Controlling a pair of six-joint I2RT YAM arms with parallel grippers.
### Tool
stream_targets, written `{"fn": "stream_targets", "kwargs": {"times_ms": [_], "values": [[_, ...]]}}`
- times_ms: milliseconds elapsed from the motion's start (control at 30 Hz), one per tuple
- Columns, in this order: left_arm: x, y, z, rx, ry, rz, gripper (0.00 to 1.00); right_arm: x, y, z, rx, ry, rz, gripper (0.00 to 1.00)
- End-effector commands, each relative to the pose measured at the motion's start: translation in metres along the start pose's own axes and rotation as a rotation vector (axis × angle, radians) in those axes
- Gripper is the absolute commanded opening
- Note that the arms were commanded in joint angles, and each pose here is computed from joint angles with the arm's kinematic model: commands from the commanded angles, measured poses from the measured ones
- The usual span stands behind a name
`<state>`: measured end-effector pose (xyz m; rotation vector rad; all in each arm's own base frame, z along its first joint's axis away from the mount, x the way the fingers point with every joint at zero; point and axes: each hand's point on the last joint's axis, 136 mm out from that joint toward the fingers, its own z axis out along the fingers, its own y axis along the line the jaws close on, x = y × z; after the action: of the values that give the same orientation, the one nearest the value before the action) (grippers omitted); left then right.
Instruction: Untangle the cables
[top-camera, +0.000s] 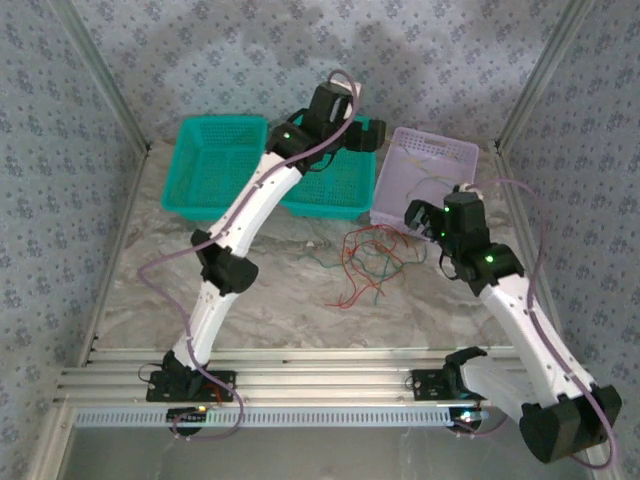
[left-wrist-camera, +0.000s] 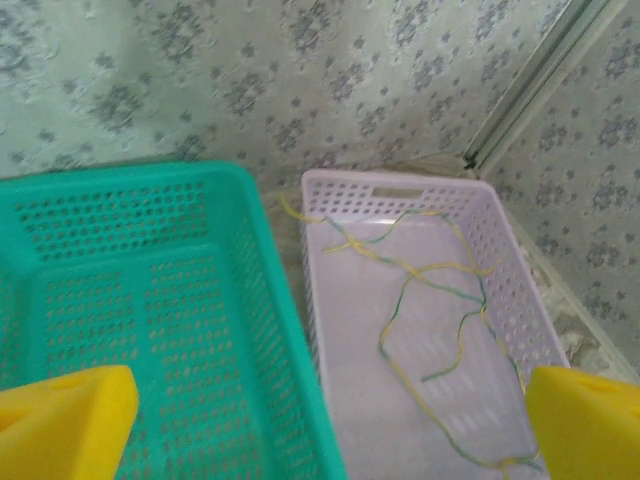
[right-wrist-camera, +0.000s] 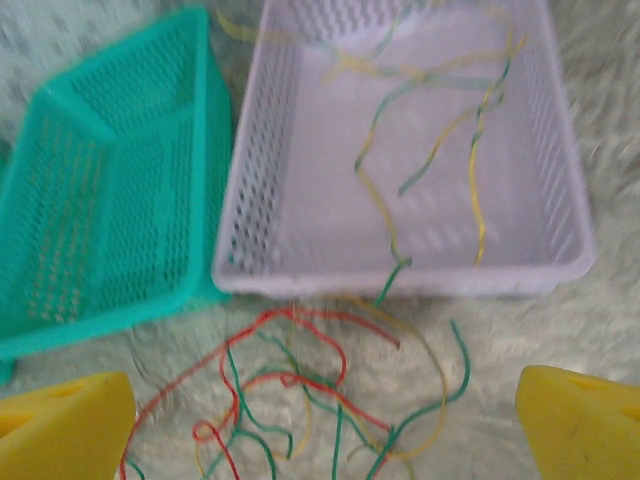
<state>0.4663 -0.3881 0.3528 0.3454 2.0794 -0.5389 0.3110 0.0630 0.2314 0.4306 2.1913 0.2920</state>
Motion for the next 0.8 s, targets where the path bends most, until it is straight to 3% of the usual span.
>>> {"fn": "stream_targets", "kwargs": {"times_ms": [0, 167, 367, 567, 767], "values": [[0.029, 0.000, -0.028, -0.045, 0.096, 0.012, 1.00, 0.024, 0.006, 0.015, -0.042, 0.091, 0.016, 0.99], [0.066, 0.017, -0.054, -0.043, 0.088, -0.030, 1.00, 0.056, -0.002, 0.039, -0.016, 0.194, 0.002, 0.98], [0.130, 0.022, -0.068, -0.017, 0.191, -0.042, 1.00, 0.081, -0.004, 0.058, -0.008, 0.269, -0.012, 0.97], [0.192, 0.020, -0.055, 0.050, 0.294, -0.103, 0.99, 0.084, -0.004, 0.065, -0.005, 0.275, -0.012, 0.96], [0.226, 0.000, -0.037, 0.130, 0.328, -0.137, 0.95, 0.082, 0.000, 0.066, -0.021, 0.271, -0.010, 0.96]]}}
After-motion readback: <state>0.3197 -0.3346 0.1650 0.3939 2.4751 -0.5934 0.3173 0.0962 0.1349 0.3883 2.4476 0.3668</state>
